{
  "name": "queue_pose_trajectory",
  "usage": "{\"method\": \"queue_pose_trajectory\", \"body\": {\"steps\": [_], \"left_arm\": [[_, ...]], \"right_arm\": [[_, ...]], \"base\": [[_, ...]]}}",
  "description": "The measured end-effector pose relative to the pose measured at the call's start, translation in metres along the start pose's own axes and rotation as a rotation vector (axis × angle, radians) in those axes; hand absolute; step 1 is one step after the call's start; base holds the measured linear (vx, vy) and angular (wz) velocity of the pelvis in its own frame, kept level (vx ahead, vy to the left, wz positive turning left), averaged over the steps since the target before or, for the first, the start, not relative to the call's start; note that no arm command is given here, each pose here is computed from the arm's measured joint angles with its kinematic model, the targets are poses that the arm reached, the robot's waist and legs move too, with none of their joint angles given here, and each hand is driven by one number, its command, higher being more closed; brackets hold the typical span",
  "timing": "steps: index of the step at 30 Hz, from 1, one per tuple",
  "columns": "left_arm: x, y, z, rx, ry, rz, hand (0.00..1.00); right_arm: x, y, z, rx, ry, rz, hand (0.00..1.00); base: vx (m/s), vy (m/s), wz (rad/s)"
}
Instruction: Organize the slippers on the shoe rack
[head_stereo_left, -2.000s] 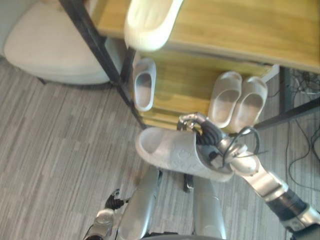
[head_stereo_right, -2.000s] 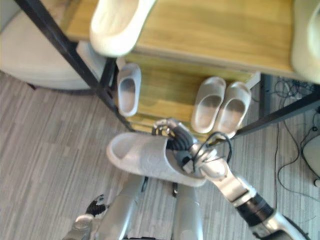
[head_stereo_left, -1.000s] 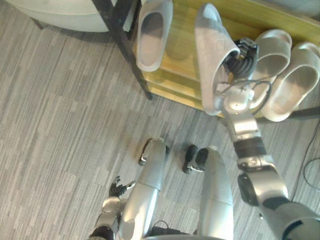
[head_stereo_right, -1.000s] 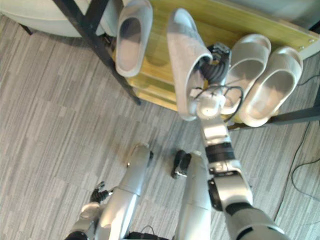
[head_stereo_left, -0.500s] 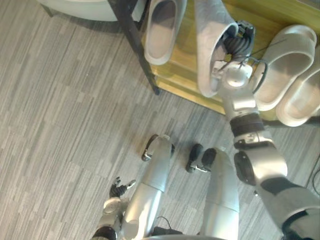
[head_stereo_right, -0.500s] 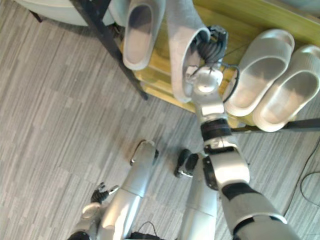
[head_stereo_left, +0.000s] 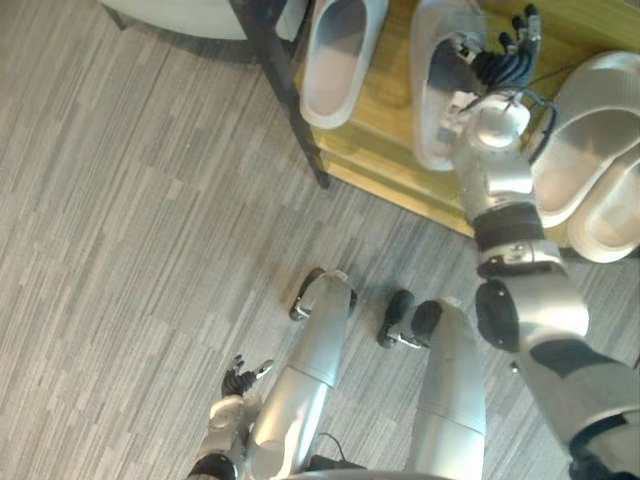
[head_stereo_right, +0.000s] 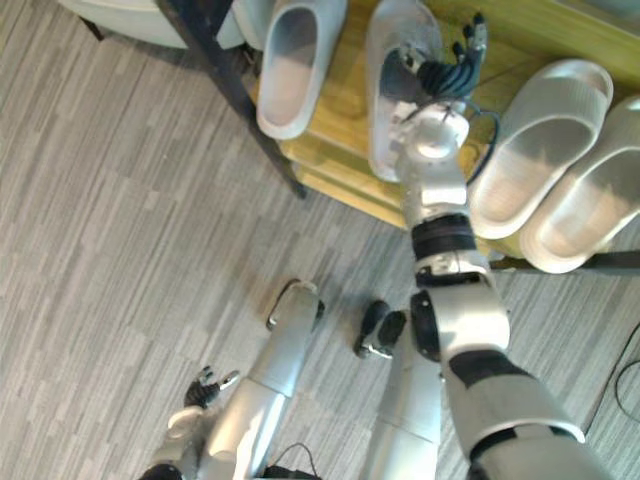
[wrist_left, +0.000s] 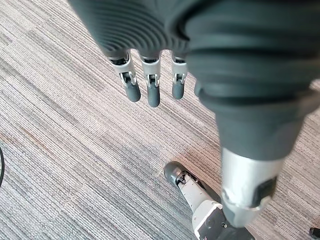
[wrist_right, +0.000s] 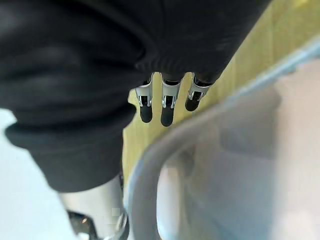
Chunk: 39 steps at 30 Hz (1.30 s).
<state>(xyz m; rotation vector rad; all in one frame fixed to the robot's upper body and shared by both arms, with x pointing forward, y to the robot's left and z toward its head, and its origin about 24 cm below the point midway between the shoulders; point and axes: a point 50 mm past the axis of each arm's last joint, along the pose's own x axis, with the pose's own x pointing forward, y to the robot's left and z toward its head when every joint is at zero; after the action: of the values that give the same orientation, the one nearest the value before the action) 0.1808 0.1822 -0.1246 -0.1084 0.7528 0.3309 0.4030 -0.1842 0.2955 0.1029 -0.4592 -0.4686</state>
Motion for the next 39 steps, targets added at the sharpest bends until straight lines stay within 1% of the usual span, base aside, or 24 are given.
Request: {"method": "queue_pose_trajectory", "body": {"steps": [5, 10, 13, 18, 24, 29, 36, 39], "left_arm": [[0.000, -0.001, 0.000, -0.002, 0.002, -0.010, 0.00], [0.000, -0.001, 0.000, -0.020, 0.006, -0.017, 0.00], [0.000, -0.001, 0.000, -0.021, 0.006, -0.018, 0.00], [0.000, 0.000, 0.000, -0.039, 0.011, -0.015, 0.00], [0.003, -0.001, 0.005, -0.047, 0.006, -0.014, 0.00], [0.004, 0.000, 0.007, -0.069, 0.010, -0.008, 0.00], [0.004, -0.001, 0.008, -0.070, 0.008, -0.009, 0.00], [0.005, -0.001, 0.009, -0.070, 0.006, -0.010, 0.00]], "right_arm": [[-0.001, 0.004, 0.000, -0.010, -0.003, 0.044, 0.00], [-0.006, 0.014, -0.003, -0.061, -0.014, 0.121, 0.00], [-0.012, 0.018, -0.014, -0.086, 0.006, 0.146, 0.00], [-0.032, 0.028, -0.035, -0.072, 0.042, 0.198, 0.00], [-0.051, 0.039, -0.046, -0.007, 0.066, 0.242, 0.00], [-0.066, 0.044, -0.064, 0.048, 0.147, 0.256, 0.00], [-0.078, 0.057, -0.069, 0.178, 0.210, 0.280, 0.00], [-0.077, 0.057, -0.069, 0.219, 0.224, 0.268, 0.00]], "base": [[0.01, 0.025, -0.04], [0.01, 0.011, -0.02], [0.00, 0.000, 0.00], [0.02, 0.031, -0.13], [0.03, 0.016, -0.01], [0.01, 0.002, 0.00], [0.00, 0.000, 0.00], [0.00, 0.006, 0.01]]}}
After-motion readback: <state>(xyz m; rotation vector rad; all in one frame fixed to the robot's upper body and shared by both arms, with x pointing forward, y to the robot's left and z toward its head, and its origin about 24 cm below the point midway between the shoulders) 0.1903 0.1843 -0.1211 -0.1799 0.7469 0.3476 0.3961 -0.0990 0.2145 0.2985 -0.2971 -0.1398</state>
